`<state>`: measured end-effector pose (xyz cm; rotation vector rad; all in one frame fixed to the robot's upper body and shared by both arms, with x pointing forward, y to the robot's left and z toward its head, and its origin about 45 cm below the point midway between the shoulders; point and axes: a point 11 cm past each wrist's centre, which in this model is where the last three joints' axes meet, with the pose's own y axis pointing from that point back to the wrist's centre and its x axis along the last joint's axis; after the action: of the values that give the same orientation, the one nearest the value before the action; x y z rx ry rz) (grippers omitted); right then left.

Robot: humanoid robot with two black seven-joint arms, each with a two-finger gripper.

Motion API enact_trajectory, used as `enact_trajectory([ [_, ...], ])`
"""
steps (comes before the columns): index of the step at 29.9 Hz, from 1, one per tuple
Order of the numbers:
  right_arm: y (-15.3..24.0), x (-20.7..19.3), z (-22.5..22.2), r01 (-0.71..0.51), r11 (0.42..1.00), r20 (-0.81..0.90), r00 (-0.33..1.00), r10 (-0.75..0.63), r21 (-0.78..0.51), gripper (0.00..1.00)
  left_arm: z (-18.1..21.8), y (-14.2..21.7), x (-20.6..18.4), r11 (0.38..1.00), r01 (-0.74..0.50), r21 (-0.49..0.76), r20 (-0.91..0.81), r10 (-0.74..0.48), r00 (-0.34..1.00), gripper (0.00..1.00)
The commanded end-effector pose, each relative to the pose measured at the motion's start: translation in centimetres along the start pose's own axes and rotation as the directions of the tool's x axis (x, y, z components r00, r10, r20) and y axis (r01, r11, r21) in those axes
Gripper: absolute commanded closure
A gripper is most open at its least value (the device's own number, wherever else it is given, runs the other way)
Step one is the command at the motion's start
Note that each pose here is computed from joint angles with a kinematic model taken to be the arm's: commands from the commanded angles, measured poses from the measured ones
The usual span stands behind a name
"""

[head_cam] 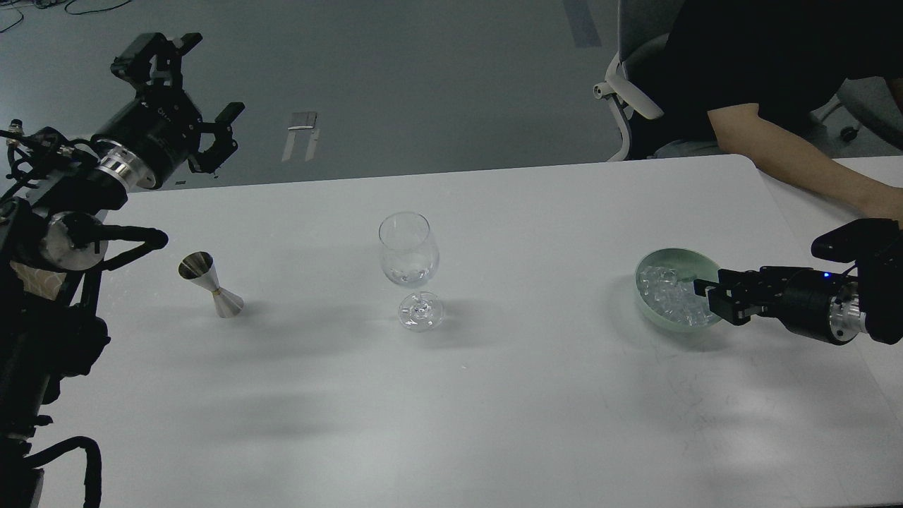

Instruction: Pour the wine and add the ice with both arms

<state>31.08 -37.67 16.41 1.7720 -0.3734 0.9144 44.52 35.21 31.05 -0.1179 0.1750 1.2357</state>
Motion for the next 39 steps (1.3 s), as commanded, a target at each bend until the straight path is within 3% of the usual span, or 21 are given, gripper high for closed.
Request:
enact_trajectory([
  [1, -0.2, -0.3, 0.0, 0.004, 1.000, 0.005, 1.000, -0.004, 0.000, 0.53, 0.0, 0.0, 0.0, 1.000, 0.000, 0.000, 0.000, 0.000, 1.000, 0.02],
  [23, -2.5, -1.0, -1.0, 0.019, 1.000, 0.035, 0.999, -0.019, 0.020, 0.49, -0.1, -0.1, -0.2, 1.000, 0.004, -0.001, -0.003, -0.004, 1.000, 0.02],
  [34, -2.9, -1.2, -1.6, 0.041, 0.998, 0.044, 0.998, -0.042, 0.038, 0.37, 0.0, -0.1, -0.1, 1.000, 0.002, -0.001, -0.001, -0.002, 1.000, 0.02],
  [39, -3.0, -1.4, -1.7, 0.049, 0.998, 0.041, 0.998, -0.051, 0.044, 0.45, 0.0, -0.1, -0.1, 1.000, 0.002, -0.001, -0.001, -0.002, 1.000, 0.02],
])
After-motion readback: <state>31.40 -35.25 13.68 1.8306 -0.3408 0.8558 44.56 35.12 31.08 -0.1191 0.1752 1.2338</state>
